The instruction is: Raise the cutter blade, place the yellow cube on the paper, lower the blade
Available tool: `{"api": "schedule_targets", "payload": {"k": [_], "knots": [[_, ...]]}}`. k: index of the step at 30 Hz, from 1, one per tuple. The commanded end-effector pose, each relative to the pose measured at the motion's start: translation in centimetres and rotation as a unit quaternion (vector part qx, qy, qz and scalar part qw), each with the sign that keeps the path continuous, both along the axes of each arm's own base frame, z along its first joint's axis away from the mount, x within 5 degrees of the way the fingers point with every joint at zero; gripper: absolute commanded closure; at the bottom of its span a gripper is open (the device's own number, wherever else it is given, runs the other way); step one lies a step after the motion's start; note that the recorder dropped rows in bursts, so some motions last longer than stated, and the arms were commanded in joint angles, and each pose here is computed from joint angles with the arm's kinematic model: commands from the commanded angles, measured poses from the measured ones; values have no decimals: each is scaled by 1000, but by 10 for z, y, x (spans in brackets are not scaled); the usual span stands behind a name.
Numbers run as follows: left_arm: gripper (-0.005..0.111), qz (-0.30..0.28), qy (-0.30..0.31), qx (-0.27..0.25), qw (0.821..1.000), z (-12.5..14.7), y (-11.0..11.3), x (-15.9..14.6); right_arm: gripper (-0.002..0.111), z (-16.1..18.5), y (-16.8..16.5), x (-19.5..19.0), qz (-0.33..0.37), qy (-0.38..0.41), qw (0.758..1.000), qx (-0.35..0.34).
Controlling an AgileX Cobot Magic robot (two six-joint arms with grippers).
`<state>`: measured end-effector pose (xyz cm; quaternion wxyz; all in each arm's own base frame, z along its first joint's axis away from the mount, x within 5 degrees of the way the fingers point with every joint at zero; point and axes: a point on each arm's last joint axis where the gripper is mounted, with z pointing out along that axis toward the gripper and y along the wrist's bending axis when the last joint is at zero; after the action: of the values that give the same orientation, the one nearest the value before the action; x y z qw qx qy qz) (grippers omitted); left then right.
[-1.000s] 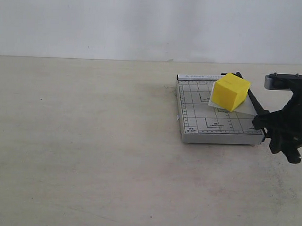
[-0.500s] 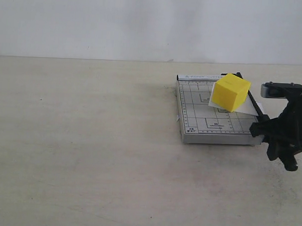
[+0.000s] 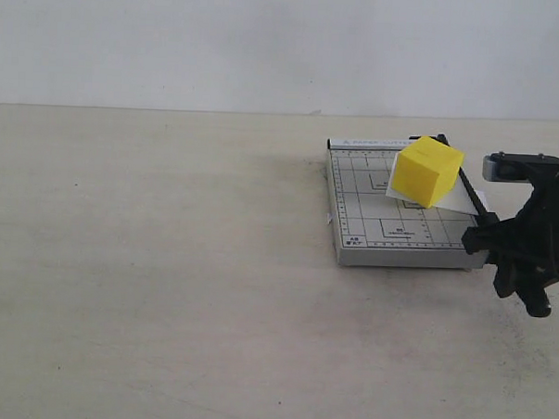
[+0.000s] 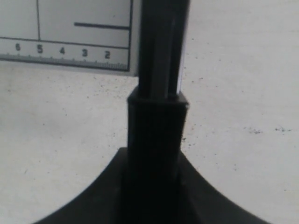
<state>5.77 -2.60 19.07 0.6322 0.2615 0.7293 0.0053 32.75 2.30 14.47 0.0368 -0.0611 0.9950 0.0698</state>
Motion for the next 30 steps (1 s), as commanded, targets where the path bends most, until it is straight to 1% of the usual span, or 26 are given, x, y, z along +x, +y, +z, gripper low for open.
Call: {"api": "schedule_targets", "payload": {"k": [1, 2, 3, 7, 9, 14, 17, 19, 21, 26, 30], "knots": [[102, 5, -3, -4, 1000, 0, 1, 0, 107, -6, 7, 2, 1, -1, 1000, 21], [102, 5, -3, -4, 1000, 0, 1, 0, 104, -6, 7, 1, 3, 2, 1000, 21], [102, 5, -3, -4, 1000, 0, 1, 0, 99, -6, 7, 0, 4, 7, 1000, 22], [102, 5, -3, -4, 1000, 0, 1, 0, 73, -7, 5, 0, 4, 12, 1000, 14], [102, 5, -3, -4, 1000, 0, 1, 0, 68, -7, 4, 0, 2, 12, 1000, 4], [102, 5, -3, -4, 1000, 0, 1, 0, 68, -7, 0, 0, -3, 9, 1000, -15], [102, 5, -3, -4, 1000, 0, 1, 0, 68, -8, -2, -2, -3, 23, 999, -27], [102, 5, -3, -4, 1000, 0, 1, 0, 68, -5, -4, -4, 4, 31, 999, -39], [102, 5, -3, -4, 1000, 0, 1, 0, 68, 3, -6, -6, -2, 22, 999, -47], [102, 5, -3, -4, 1000, 0, 1, 0, 68, 50, -6, -14, -9, -45, 998, -43], [102, 5, -3, -4, 1000, 0, 1, 0, 68, 92, -5, -33, -14, -78, 996, -30]]}}
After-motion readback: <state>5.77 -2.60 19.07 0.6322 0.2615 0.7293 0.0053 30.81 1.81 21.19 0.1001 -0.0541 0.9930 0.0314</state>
